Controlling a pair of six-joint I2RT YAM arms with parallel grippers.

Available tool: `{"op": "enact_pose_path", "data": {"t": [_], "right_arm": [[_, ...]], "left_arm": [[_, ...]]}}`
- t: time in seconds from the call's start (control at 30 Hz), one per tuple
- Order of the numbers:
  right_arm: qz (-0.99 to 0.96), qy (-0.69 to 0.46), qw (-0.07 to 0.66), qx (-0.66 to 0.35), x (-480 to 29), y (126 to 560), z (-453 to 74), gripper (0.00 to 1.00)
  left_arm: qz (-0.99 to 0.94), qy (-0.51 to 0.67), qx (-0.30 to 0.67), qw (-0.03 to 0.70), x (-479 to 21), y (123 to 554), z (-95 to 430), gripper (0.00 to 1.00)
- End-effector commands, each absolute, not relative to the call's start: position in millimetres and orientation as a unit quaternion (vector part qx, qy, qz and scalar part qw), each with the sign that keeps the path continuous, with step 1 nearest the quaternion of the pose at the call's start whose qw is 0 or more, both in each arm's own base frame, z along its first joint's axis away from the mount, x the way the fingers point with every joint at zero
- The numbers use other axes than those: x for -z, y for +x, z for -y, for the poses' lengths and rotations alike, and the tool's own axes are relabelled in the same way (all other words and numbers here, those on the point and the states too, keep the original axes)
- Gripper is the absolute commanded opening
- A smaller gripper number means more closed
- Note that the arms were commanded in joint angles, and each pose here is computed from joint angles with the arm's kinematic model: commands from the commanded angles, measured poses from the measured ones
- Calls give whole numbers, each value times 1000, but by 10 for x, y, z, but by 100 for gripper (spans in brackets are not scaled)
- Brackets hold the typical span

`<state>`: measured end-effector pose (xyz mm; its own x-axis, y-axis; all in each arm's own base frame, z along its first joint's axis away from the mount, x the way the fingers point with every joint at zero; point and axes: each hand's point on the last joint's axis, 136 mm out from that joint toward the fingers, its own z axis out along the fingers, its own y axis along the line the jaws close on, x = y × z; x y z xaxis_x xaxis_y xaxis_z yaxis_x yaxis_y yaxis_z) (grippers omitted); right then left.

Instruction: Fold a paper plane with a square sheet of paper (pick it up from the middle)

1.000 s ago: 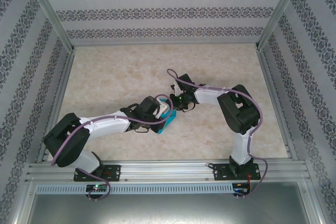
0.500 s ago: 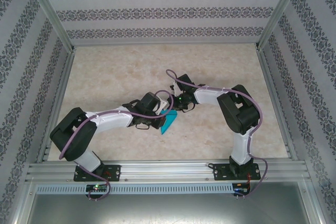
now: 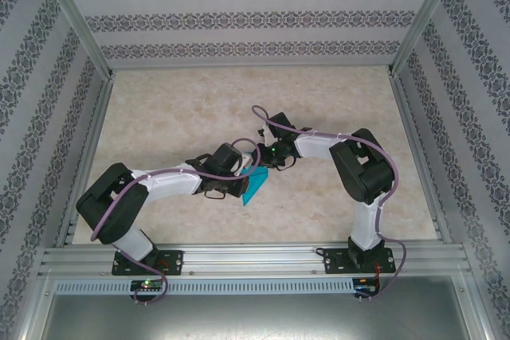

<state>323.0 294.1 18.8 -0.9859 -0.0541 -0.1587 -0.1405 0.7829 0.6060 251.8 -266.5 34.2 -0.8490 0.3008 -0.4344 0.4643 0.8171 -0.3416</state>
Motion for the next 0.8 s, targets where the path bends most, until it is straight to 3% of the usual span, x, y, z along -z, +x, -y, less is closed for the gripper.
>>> {"op": "enact_pose_path", "data": {"t": [0.0, 0.77], "right_arm": [[-948, -50, 52, -309, -108, 3103, -2903, 20], [-949, -47, 51, -306, -87, 3071, -2910, 20]], "left_arm": [[-939, 186, 218, 192, -300, 2572, 2608, 0], [-939, 194, 204, 195, -264, 2606, 2592, 1]]}}
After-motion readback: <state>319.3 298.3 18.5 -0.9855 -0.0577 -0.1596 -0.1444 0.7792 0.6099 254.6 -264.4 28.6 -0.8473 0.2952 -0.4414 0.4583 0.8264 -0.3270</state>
